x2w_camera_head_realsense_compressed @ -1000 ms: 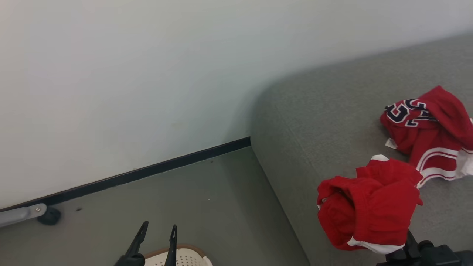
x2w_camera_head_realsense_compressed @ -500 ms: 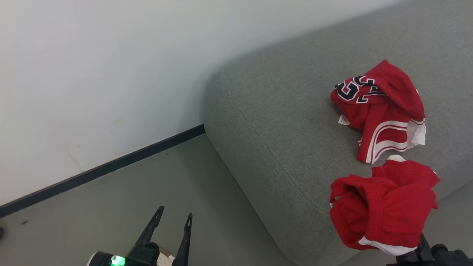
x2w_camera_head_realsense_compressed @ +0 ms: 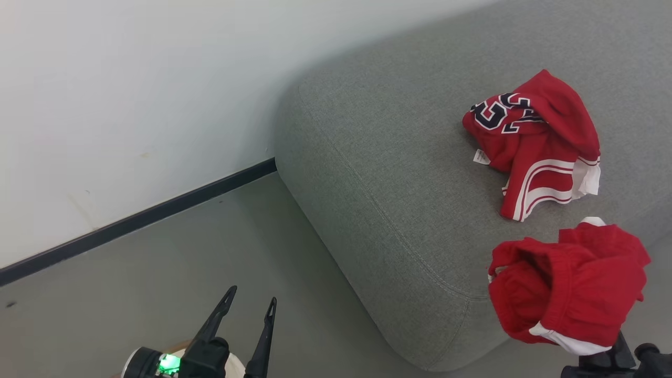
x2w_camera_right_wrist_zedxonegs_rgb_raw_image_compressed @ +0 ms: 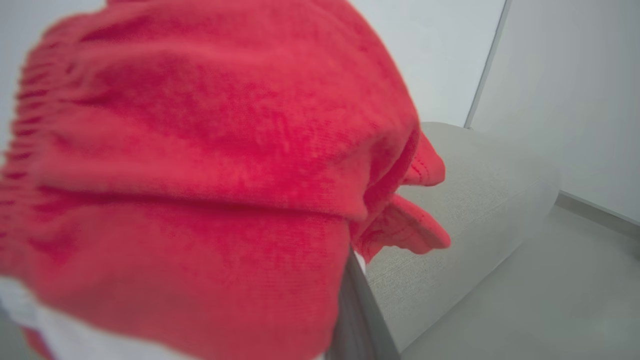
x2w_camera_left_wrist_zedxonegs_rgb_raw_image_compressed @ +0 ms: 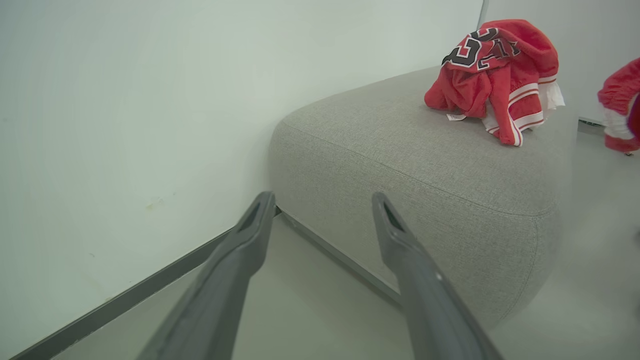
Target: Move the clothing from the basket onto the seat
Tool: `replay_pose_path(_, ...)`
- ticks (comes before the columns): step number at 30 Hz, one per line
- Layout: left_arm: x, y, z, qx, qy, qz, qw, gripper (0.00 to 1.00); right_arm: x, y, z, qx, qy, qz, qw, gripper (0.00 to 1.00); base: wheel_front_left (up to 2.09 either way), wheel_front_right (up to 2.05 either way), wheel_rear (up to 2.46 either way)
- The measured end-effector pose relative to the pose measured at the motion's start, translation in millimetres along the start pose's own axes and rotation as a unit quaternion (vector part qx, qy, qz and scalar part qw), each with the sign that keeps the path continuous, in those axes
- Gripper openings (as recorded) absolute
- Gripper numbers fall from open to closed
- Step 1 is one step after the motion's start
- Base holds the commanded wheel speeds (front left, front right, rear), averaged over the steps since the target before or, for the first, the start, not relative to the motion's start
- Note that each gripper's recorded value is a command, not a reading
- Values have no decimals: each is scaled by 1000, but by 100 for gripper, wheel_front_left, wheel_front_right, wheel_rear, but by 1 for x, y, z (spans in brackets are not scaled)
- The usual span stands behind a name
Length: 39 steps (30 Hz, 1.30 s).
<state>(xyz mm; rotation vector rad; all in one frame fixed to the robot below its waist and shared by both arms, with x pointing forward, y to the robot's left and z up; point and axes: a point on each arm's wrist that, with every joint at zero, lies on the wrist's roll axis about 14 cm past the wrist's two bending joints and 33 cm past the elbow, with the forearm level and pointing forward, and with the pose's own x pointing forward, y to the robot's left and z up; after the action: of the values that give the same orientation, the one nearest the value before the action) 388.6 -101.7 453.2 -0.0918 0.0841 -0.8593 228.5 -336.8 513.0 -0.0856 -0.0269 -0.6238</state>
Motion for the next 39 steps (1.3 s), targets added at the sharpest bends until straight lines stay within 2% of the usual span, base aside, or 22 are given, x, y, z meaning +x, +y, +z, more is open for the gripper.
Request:
replay_pose_path(9,-10,18,-15,7,19,16,1000,100,34,-33,15,30,-22,-47,998,0,0,0,0)
replay_pose_path(15,-13,27,-23,12,26,16,999,100,67,-48,30,28,-41,-51,997,0,0,0,0)
replay_pose_path(23,-22,52,-38,26,41,28,998,100,122,-25,52,33,-69,-20,997,0,0,0,0)
replay_pose_path(29,-32,77,-51,32,57,50,997,100,167,-14,61,60,-73,-17,995,0,0,0,0)
replay_pose_path(34,-39,92,-63,31,68,61,995,100,203,-14,59,86,-52,-35,994,0,0,0,0)
replay_pose_path(39,-44,104,-75,28,81,68,994,100,225,-23,38,108,-9,-71,992,0,0,0,0)
